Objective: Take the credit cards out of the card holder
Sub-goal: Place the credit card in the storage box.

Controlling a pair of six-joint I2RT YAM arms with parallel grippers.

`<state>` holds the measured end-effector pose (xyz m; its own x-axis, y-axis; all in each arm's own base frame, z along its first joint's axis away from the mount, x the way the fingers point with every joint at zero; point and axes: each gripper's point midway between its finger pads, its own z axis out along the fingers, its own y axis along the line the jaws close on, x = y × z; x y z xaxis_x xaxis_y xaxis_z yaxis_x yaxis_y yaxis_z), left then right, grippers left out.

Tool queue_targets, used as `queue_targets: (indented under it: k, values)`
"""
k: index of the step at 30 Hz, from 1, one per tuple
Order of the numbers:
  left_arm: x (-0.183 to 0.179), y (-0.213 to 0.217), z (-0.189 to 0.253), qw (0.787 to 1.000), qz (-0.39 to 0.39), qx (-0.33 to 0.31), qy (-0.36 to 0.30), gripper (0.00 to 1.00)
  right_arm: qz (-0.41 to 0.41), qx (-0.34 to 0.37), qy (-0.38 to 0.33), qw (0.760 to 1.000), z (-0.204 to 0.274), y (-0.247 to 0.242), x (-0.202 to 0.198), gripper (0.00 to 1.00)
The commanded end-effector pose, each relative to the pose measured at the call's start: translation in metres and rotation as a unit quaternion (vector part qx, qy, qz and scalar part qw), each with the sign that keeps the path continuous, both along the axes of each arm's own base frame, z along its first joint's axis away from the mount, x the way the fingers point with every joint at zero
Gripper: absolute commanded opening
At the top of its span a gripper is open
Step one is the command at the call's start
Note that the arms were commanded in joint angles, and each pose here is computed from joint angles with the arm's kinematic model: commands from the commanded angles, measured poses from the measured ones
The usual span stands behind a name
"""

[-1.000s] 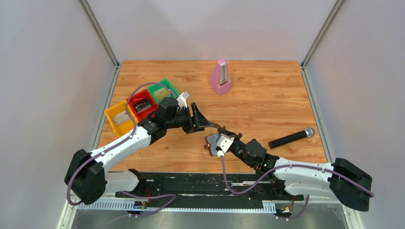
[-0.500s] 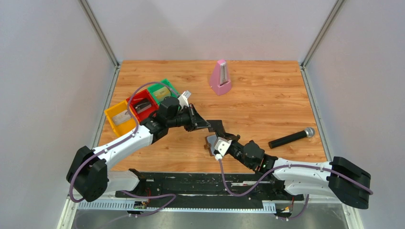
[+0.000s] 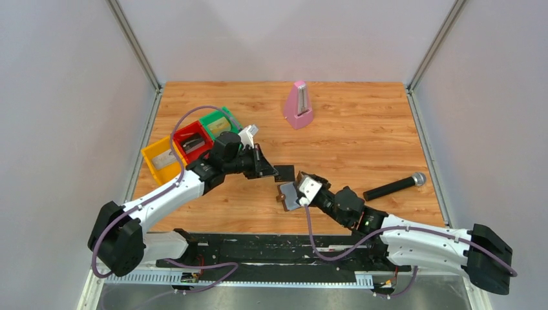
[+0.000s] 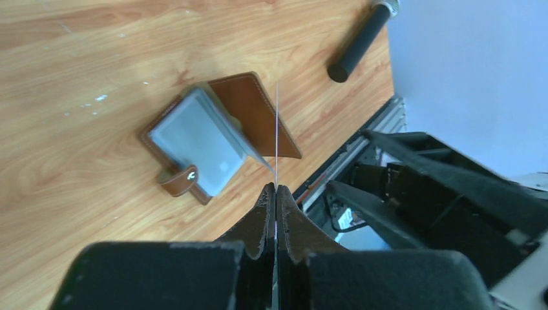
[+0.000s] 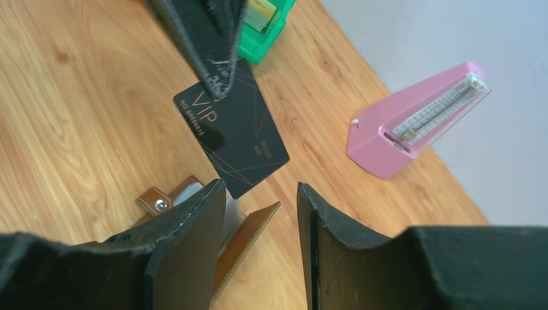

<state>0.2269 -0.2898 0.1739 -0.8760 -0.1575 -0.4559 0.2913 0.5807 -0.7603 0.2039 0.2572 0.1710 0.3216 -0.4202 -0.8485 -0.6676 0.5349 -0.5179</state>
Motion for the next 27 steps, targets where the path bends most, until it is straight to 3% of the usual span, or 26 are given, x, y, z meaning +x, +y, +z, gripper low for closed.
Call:
queue_targets:
  k: [1,7,9,13,17,23,27]
  values:
    - [0.016,0.022,0.020,0.997,0.021,0.032,-0.063,0.00,-0.025,0.099,0.092,0.991,0.033,0.006,0.001,0.47]
    - [0.054,0.088,0.028,0.985,0.088,0.122,-0.084,0.00,-0.003,0.151,0.188,0.971,0.042,0.027,-0.012,0.59]
    - [0.063,0.114,0.034,0.979,0.119,0.141,-0.084,0.00,0.021,0.157,0.229,0.960,0.040,0.040,-0.021,0.69]
    - [0.083,0.166,0.053,0.966,0.183,0.155,-0.093,0.00,0.032,0.183,0.306,0.934,0.036,0.056,-0.033,0.79]
    - [0.102,0.215,0.060,0.948,0.247,0.183,-0.077,0.00,0.046,0.190,0.338,0.920,0.034,0.064,-0.041,0.95]
    - [0.127,0.287,0.060,0.915,0.342,0.207,-0.052,0.00,0.044,0.183,0.342,0.921,0.034,0.060,-0.043,1.00]
    - [0.142,0.312,0.051,0.906,0.363,0.214,-0.031,0.00,0.044,0.185,0.334,0.923,0.041,0.055,-0.044,1.00]
